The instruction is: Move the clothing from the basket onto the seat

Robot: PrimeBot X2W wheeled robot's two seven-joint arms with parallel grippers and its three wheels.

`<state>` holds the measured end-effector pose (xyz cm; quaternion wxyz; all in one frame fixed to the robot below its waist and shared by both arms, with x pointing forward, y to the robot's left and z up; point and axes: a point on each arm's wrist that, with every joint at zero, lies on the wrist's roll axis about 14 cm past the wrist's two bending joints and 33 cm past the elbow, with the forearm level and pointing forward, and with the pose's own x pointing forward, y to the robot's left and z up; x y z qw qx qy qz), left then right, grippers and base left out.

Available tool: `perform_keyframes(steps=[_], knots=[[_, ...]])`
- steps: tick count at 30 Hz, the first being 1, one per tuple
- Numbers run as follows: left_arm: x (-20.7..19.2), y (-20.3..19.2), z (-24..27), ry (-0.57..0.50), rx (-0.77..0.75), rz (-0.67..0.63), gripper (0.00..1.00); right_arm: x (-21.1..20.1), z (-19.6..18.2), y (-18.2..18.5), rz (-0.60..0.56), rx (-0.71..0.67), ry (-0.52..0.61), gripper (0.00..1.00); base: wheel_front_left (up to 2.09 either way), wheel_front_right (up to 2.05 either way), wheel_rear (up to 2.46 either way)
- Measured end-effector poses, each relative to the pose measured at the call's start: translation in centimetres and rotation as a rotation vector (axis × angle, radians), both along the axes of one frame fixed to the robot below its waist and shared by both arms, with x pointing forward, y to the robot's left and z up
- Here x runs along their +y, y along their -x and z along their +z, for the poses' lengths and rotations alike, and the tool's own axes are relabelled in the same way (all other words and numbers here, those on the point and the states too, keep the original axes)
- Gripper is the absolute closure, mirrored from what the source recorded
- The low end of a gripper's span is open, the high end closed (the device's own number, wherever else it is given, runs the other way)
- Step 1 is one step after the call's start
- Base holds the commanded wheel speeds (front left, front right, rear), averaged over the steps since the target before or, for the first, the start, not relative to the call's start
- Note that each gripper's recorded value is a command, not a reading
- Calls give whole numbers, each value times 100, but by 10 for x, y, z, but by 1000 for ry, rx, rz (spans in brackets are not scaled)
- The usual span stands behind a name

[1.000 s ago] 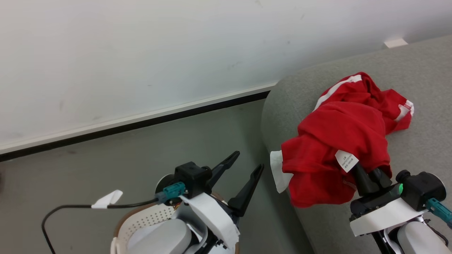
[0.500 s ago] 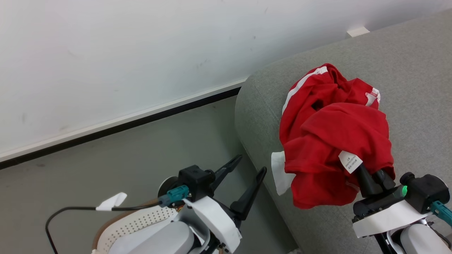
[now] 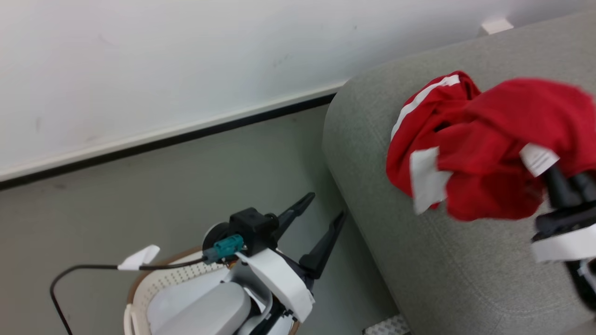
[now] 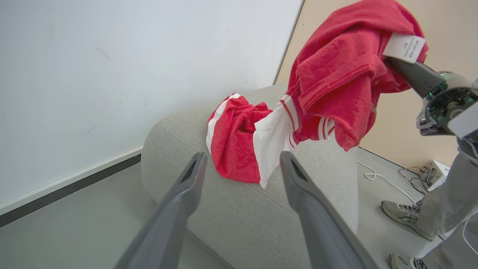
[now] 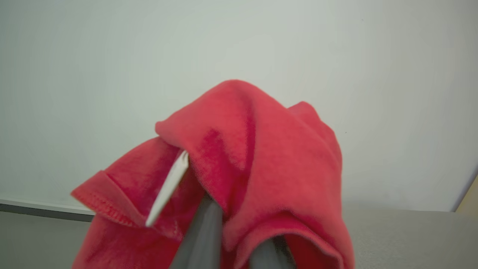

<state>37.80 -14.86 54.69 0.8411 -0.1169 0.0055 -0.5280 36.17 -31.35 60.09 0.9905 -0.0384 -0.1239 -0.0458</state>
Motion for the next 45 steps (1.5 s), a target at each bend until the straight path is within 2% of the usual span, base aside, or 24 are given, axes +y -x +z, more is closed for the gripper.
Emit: perform_keyframes(steps=[5,8,13,18,20,22,27,32,38,39,40,42,43,44,45], knots=[[13,-24,-15,-17,29,35,0,-37,16,-22,-65,4,64,100,0,0,0],[21,-40,-29,-30,55,54,0,-56,22,-40,-98,8,66,100,0,0,0],[30,-61,-53,-46,93,72,0,-91,3,-67,-165,114,49,100,0,0,0],[41,-80,-79,-62,135,96,0,-113,-14,-100,-198,212,96,100,0,0,0],[48,-86,-96,-84,160,103,0,-118,-28,-114,-205,269,103,100,0,0,0],[53,-91,-111,-97,185,109,0,-124,-45,-126,-222,325,60,100,0,0,0],[63,-102,-139,-111,232,129,0,-132,-98,-144,-236,544,73,100,0,0,0],[71,-105,-155,-118,262,152,0,-120,-171,-134,-213,866,31,100,0,0,0],[70,-108,-152,-109,250,161,0,-128,-173,-126,-230,944,35,100,0,0,0],[70,-109,-151,-109,248,162,0,-128,-174,-124,-230,952,32,98,0,0,0],[70,-109,-150,-109,244,163,0,-128,-174,-121,-231,963,27,89,0,0,0],[70,-109,-147,-108,238,162,0,-128,-172,-117,-232,970,20,62,0,0,0],[70,-109,-146,-108,236,163,0,-128,-171,-115,-231,969,19,37,0,0,0],[70,-108,-145,-110,233,165,0,-128,-168,-113,-231,968,17,0,0,0,0],[71,-108,-144,-112,228,166,0,-128,-166,-110,-230,967,17,0,0,0,0]])
